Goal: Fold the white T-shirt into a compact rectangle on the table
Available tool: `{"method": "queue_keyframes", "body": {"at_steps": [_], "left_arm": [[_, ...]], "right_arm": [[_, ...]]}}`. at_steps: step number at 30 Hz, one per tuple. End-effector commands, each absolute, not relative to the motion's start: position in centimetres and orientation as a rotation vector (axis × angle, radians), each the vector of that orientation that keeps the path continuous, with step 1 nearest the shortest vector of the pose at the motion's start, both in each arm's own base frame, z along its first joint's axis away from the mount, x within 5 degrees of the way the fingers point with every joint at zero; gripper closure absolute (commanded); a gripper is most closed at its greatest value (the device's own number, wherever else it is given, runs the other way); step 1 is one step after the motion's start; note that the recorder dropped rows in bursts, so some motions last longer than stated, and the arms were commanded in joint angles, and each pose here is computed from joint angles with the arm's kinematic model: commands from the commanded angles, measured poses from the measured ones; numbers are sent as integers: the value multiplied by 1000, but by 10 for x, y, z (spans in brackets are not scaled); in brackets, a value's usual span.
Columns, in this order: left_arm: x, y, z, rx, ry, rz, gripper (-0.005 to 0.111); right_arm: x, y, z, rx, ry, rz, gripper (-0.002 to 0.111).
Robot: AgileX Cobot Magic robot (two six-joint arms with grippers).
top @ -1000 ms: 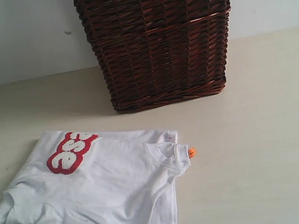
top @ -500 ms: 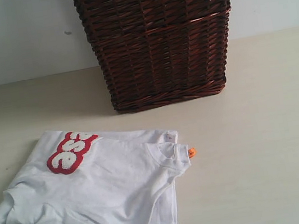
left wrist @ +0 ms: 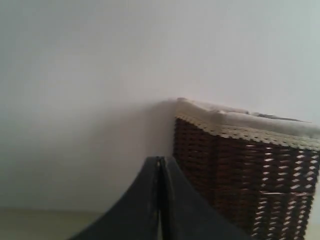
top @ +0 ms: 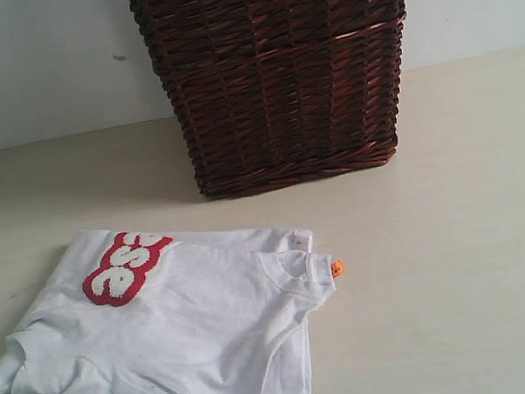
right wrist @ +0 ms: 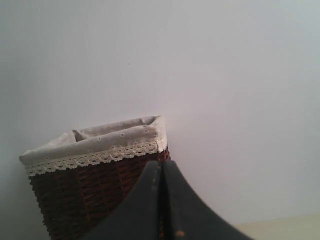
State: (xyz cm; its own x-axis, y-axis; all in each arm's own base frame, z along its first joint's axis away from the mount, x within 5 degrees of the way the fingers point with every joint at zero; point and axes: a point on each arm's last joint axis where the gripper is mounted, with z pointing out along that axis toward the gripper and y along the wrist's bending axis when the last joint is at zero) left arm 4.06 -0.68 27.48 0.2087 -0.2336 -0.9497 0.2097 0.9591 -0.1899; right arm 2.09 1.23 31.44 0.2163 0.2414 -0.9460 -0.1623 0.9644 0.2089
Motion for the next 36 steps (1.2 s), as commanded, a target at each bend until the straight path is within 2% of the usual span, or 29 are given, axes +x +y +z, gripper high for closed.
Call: {"method": "queue_keyframes", "body": {"at_steps": [1, 8, 24, 30, 36], "left_arm": [[46, -1, 259, -187, 1337, -257, 107], [56, 3, 217, -265, 1439, -213, 107], [56, 3, 197, -100, 1663, -7, 107], [54, 3, 183, -110, 1811, -2, 107], [54, 3, 183, -111, 1816, -2, 107]], "right_arm": [[21, 12, 314, 71, 1324, 283, 108], [21, 12, 314, 71, 1324, 283, 108], [21, 12, 314, 71, 1324, 283, 108], [21, 12, 314, 71, 1324, 283, 108], [21, 12, 314, 71, 1324, 283, 108]]}}
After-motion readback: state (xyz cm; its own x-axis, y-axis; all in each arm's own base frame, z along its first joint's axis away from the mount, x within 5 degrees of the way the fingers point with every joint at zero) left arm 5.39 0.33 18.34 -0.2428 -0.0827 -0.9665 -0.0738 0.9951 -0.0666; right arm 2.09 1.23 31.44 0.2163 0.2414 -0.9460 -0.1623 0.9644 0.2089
